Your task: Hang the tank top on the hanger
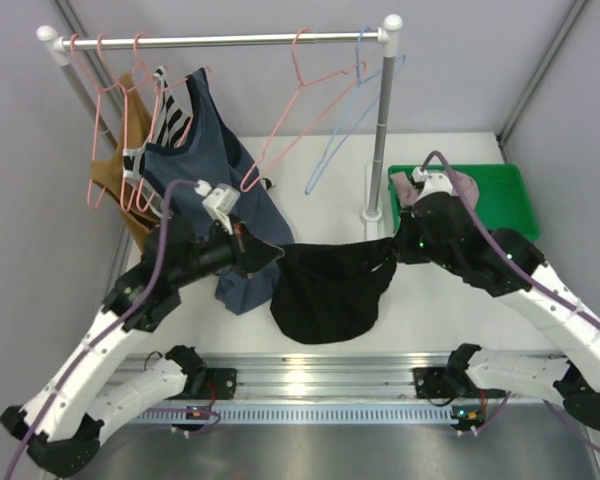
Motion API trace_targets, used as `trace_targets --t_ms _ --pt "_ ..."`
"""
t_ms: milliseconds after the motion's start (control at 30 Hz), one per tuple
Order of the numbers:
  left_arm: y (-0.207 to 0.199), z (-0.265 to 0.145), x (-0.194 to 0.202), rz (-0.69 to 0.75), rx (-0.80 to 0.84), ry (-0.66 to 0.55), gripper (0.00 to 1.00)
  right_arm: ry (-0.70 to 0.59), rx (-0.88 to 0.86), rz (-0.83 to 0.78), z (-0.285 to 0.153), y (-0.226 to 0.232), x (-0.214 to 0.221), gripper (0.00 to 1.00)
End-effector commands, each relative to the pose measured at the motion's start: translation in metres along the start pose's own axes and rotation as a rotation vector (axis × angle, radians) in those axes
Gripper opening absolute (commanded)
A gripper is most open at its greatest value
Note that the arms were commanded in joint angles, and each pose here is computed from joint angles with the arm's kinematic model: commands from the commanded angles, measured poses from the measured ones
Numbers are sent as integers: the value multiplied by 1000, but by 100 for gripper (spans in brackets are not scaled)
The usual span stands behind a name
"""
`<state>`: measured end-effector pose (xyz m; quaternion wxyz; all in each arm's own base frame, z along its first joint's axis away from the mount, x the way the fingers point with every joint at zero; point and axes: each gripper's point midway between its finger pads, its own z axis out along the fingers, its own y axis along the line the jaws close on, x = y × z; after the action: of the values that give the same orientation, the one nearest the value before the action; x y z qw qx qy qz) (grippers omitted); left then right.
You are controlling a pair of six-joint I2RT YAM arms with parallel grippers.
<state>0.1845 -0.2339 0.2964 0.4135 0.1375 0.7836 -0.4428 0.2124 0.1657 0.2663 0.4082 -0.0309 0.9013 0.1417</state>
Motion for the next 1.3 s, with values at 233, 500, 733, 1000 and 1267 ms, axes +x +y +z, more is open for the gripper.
trace_targets --t_ms 233,500,733,1000,1267 --pt "-97 -128 -54 189 148 -118 0 -209 -123 -53 -127 39 -72 0" --pt "-75 -111 -58 181 40 -89 0 -330 -77 -34 -160 26 -114 0" --pt "-2 -57 -5 17 -166 67 0 -166 89 -150 -93 26 -60 1" --pt "87 8 76 -136 -266 212 0 124 60 -137 49 5 48 0" --pt "139 28 106 -240 -322 247 0 194 29 -109 106 12 71 1"
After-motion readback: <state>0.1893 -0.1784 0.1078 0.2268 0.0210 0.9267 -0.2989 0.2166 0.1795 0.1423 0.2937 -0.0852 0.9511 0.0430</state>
